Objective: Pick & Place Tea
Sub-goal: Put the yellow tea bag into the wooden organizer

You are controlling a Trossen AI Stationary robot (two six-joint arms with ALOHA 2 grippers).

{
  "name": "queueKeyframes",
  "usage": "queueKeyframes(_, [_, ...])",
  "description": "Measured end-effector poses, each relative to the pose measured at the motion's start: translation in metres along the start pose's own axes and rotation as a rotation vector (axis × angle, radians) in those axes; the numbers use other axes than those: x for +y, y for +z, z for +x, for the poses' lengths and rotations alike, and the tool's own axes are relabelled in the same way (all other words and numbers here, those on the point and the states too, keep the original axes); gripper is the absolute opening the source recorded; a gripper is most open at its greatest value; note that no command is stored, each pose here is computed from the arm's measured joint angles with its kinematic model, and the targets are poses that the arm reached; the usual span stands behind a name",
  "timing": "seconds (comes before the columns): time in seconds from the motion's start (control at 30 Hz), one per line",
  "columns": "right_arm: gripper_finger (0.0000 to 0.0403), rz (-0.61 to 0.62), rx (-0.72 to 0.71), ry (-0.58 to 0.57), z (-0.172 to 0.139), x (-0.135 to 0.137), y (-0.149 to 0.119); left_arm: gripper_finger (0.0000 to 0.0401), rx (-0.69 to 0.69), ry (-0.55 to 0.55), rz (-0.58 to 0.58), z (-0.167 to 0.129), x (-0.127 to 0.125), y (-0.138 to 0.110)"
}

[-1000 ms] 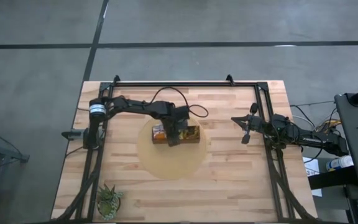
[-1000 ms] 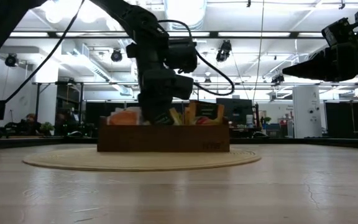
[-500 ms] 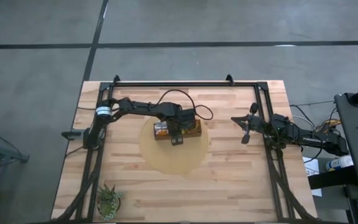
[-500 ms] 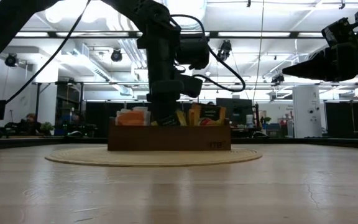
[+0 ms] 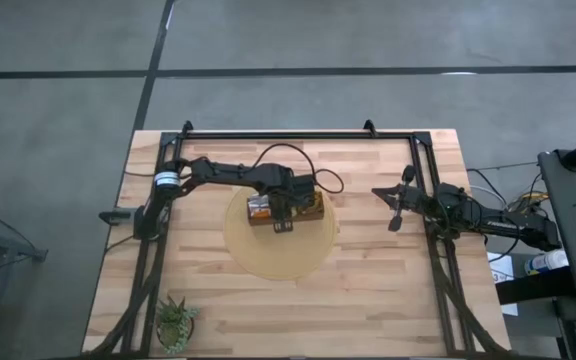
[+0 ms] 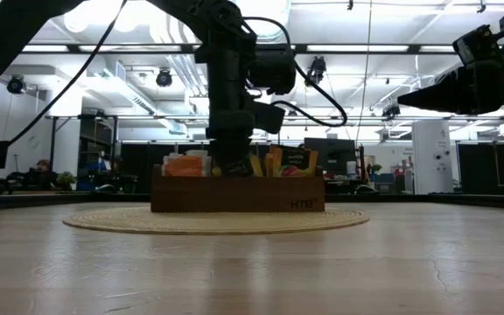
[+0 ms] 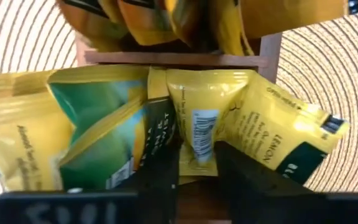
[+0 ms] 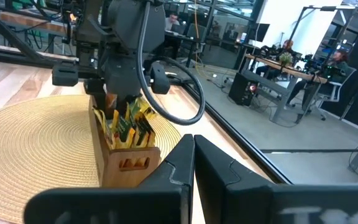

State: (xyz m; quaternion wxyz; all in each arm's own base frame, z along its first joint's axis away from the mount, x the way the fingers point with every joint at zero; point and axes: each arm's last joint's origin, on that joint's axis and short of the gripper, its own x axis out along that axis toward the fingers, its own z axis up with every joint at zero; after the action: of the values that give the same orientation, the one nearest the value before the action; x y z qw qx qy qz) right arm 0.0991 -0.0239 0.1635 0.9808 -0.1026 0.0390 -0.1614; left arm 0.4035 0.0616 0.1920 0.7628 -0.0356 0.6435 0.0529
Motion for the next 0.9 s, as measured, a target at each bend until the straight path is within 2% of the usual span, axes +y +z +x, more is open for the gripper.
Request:
queueKeyframes(0.1, [0.0009, 0.0, 0.0, 0.0, 0.0, 0.0, 0.0, 0.0132, 0.01, 0.0, -0.011, -0.006, 0.0, 0.001])
queueKeyframes(0.23, [0.0009, 0.0, 0.0, 0.0, 0.0, 0.0, 0.0, 0.0145, 0.008, -0.005, -0.033, -0.016, -0.002, 0.005])
queueKeyframes(0.4, [0.0009, 0.0, 0.0, 0.0, 0.0, 0.0, 0.0, 0.0147, 0.008, -0.019, -0.032, -0.026, -0.005, 0.007])
queueKeyframes(0.73, [0.0009, 0.0, 0.0, 0.0, 0.0, 0.0, 0.0, 0.0147, 0.015, -0.018, -0.031, -0.027, -0.005, 0.006])
queueKeyframes(0.9, [0.0009, 0.0, 0.0, 0.0, 0.0, 0.0, 0.0, 0.0128, 0.022, -0.09, -0.032, -0.027, -0.007, 0.005])
